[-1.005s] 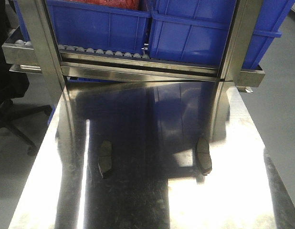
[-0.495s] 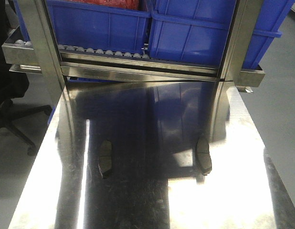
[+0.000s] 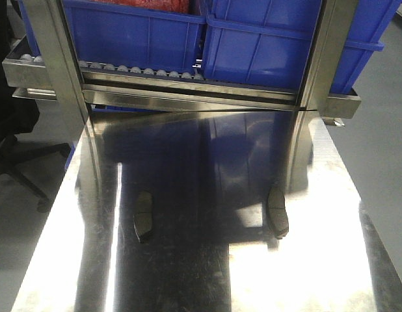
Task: Move and align brake pads A on conveyor
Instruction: 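Lower the left gripper over the brake pad nearest it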
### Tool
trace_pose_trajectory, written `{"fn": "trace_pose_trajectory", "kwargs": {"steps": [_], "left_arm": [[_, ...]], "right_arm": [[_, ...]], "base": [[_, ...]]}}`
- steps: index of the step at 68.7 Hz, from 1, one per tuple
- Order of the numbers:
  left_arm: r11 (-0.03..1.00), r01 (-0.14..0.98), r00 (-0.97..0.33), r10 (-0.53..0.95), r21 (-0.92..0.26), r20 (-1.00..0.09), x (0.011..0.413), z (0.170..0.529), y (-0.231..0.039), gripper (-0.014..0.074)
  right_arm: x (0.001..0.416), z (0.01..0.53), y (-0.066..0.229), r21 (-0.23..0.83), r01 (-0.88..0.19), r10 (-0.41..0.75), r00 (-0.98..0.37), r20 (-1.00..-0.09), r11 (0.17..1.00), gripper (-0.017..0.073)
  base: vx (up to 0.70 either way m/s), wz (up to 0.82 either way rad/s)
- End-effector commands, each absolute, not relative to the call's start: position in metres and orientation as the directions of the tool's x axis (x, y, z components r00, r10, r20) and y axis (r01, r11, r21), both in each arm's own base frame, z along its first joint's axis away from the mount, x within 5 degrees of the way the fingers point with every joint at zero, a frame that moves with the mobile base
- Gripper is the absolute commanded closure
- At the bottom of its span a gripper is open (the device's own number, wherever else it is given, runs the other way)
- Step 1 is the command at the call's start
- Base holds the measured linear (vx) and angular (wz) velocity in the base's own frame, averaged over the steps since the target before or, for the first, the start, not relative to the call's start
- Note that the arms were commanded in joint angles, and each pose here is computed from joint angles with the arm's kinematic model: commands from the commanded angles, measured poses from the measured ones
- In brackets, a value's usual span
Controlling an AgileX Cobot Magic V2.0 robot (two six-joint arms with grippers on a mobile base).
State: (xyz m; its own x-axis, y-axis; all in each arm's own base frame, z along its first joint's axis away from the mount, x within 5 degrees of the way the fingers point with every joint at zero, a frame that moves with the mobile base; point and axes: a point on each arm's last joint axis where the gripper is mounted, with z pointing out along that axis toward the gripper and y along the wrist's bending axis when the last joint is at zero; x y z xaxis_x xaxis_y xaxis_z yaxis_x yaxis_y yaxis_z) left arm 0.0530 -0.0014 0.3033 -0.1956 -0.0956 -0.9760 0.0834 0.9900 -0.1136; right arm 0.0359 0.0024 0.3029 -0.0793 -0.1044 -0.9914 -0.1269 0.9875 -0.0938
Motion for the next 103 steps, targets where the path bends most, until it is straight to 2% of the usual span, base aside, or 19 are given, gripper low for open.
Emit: {"fn": "trace_pose_trajectory", "kwargs": {"steps": [1, 16, 29, 41, 50, 63, 83, 96, 103], "left_arm": [[0.990, 0.086, -0.189, -0.094, -0.112, -0.977, 0.066, 0.333, -0.004, 0.0060], [0.997, 0.008, -0.501, -0.065, -0.079, -0.863, 0.122, 0.353, -0.014, 0.0060], [0.999, -0.025, -0.702, -0.037, -0.028, -0.711, 0.174, 0.336, -0.025, 0.0060], [0.998, -0.025, -0.821, -0.050, -0.051, -0.568, 0.216, 0.307, -0.040, 0.0060], [0.995, -0.042, -0.872, -0.082, -0.094, -0.483, 0.241, 0.288, -0.050, 0.0060], [0.993, -0.033, -0.907, -0.078, -0.114, -0.414, 0.271, 0.273, -0.068, 0.0060], [0.986, 0.117, -0.933, 0.069, -0.117, -0.354, 0.299, 0.252, -0.144, 0.0060], [0.984, 0.128, -0.946, 0.083, -0.125, -0.313, 0.314, 0.232, -0.184, 0.0060], [0.986, 0.123, -0.955, 0.086, -0.114, -0.283, 0.322, 0.222, -0.194, 0.0060]], "right_arm": [[0.036, 0.317, 0.003, -0.109, -0.121, -0.109, 0.009, -0.994, 0.987, 0.0034], [0.036, 0.317, 0.003, -0.109, -0.121, -0.109, 0.009, -0.994, 0.987, 0.0034], [0.036, 0.317, 0.003, -0.109, -0.121, -0.109, 0.009, -0.994, 0.987, 0.0034], [0.036, 0.317, 0.003, -0.109, -0.121, -0.109, 0.009, -0.994, 0.987, 0.0034], [0.036, 0.317, 0.003, -0.109, -0.121, -0.109, 0.009, -0.994, 0.987, 0.0034], [0.036, 0.317, 0.003, -0.109, -0.121, -0.109, 0.009, -0.994, 0.987, 0.0034], [0.036, 0.317, 0.003, -0.109, -0.121, -0.109, 0.009, -0.994, 0.987, 0.0034], [0.036, 0.317, 0.003, -0.109, -0.121, -0.109, 0.009, -0.994, 0.987, 0.0034], [0.036, 0.317, 0.003, -0.109, -0.121, -0.109, 0.009, -0.994, 0.987, 0.0034]], "base": [[0.00, 0.00], [0.00, 0.00], [0.00, 0.00], [0.00, 0.00], [0.00, 0.00], [0.00, 0.00], [0.00, 0.00], [0.00, 0.00], [0.00, 0.00]]}}
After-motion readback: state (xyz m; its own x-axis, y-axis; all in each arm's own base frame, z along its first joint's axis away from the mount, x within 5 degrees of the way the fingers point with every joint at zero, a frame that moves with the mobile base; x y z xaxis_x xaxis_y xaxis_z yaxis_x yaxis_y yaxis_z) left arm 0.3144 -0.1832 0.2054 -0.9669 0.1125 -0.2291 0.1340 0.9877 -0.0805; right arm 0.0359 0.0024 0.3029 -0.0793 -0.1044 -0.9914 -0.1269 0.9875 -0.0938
